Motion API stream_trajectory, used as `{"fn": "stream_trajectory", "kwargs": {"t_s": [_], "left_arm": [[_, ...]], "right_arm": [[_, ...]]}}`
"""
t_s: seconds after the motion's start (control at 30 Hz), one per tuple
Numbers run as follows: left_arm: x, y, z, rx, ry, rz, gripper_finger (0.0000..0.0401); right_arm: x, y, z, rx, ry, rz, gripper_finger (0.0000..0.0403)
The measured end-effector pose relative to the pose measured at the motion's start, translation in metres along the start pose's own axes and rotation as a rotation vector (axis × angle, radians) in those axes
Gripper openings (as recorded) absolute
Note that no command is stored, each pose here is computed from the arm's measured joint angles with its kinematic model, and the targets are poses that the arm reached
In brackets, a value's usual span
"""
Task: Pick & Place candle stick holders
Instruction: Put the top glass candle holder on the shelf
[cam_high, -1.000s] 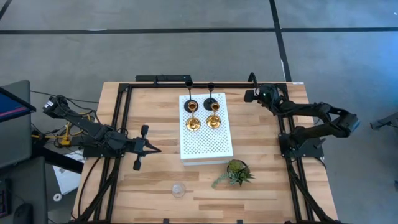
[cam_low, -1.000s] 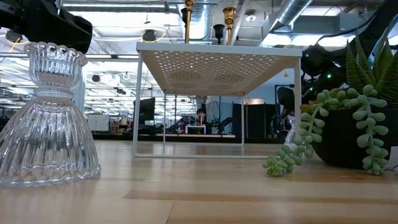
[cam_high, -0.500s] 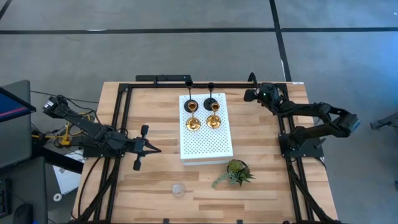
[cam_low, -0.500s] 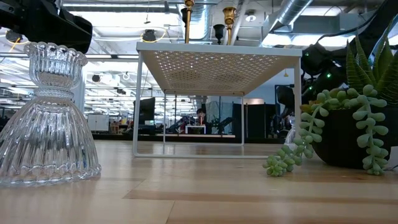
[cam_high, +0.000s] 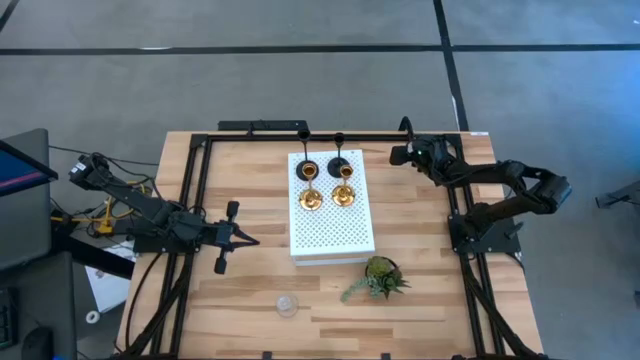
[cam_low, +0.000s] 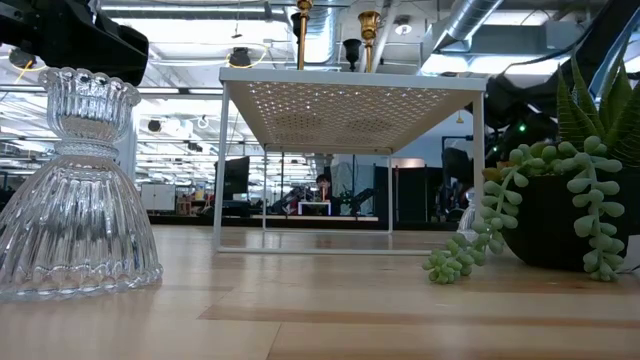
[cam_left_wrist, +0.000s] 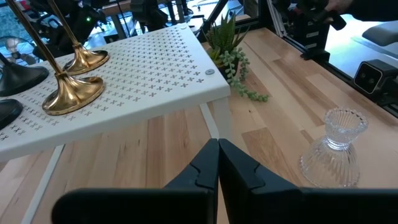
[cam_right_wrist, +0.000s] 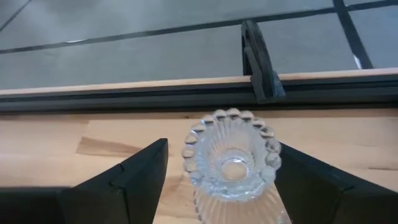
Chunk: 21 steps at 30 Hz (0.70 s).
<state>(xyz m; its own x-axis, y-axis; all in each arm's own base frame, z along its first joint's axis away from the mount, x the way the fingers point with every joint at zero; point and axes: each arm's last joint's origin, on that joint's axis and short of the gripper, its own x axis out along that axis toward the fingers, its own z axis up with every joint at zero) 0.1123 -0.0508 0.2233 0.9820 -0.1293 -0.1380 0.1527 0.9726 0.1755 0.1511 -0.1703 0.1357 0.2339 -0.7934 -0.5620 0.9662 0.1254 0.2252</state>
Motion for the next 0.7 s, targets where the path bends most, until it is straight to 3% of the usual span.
{"fn": "stream_trajectory", "kwargs": {"t_s": [0.23,0.53,0.7], "left_arm": [[0.0000,0.0000,0.0000,0.000,0.000,0.000,0.0010],[0.0000,0.0000,0.0000,0.000,0.000,0.000,0.0010],[0.0000,0.0000,0.0000,0.000,0.000,0.000,0.0010]], "right_arm": [[-0.0001,0.0021,0.0001,-0.004,-0.010,-0.010,0.0253],[-0.0001,0.0021,0.0006,-0.002,-0.017,-0.013,0.0144],[-0.0003,0.0021,0.0005,-0.004,-0.015,-0.015,0.0126]]}}
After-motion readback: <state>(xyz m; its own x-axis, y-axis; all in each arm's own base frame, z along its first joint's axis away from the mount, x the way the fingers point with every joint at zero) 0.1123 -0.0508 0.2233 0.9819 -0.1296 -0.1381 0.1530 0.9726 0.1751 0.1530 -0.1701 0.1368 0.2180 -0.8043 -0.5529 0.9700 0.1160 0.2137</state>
